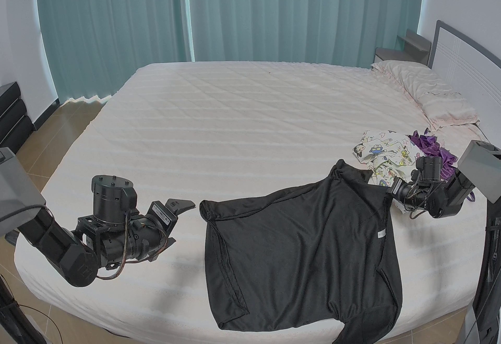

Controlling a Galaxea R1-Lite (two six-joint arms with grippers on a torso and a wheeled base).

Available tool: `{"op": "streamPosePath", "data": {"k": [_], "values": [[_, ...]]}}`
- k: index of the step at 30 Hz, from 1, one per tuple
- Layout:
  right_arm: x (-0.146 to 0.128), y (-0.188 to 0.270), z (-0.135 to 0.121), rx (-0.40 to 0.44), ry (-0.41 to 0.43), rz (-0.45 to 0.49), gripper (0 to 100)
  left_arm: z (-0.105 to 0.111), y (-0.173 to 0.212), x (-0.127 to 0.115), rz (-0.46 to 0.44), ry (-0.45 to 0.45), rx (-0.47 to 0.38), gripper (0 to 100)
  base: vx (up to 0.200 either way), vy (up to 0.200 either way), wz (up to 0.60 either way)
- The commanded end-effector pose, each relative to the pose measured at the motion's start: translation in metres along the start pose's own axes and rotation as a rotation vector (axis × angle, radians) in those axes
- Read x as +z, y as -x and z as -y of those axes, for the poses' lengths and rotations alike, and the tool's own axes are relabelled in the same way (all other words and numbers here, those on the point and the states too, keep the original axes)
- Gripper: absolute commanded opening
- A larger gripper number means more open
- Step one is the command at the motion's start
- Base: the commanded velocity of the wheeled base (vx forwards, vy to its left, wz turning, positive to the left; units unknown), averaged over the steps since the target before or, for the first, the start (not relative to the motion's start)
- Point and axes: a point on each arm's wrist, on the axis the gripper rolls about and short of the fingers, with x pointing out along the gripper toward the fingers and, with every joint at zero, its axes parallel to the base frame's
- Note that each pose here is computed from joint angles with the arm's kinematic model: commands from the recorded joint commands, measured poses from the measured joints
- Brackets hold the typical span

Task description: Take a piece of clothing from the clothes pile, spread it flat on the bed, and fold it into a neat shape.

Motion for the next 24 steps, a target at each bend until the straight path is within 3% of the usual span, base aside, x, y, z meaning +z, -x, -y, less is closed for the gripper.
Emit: {"op": "streamPosePath", "data": {"k": [1,12,24], "values": [[-0.001,-0.016,0.019,-0.029,-0.008,0.001,100,-0.004,-0.004,-0.001,-0.006,0.002,0.018,100,0.0,0.0,0.0],[0.016,0.029,0.015,-0.029,-0.016,0.03,100,-0.009,-0.002,-0.005,-0.067,0.007,0.015,100,0.0,0.0,0.0],[-0.029,0.097,0.01,-0.009,0.054,-0.143,100,-0.017,0.001,-0.014,-0.143,0.004,0.016,100,0.0,0.0,0.0]]}}
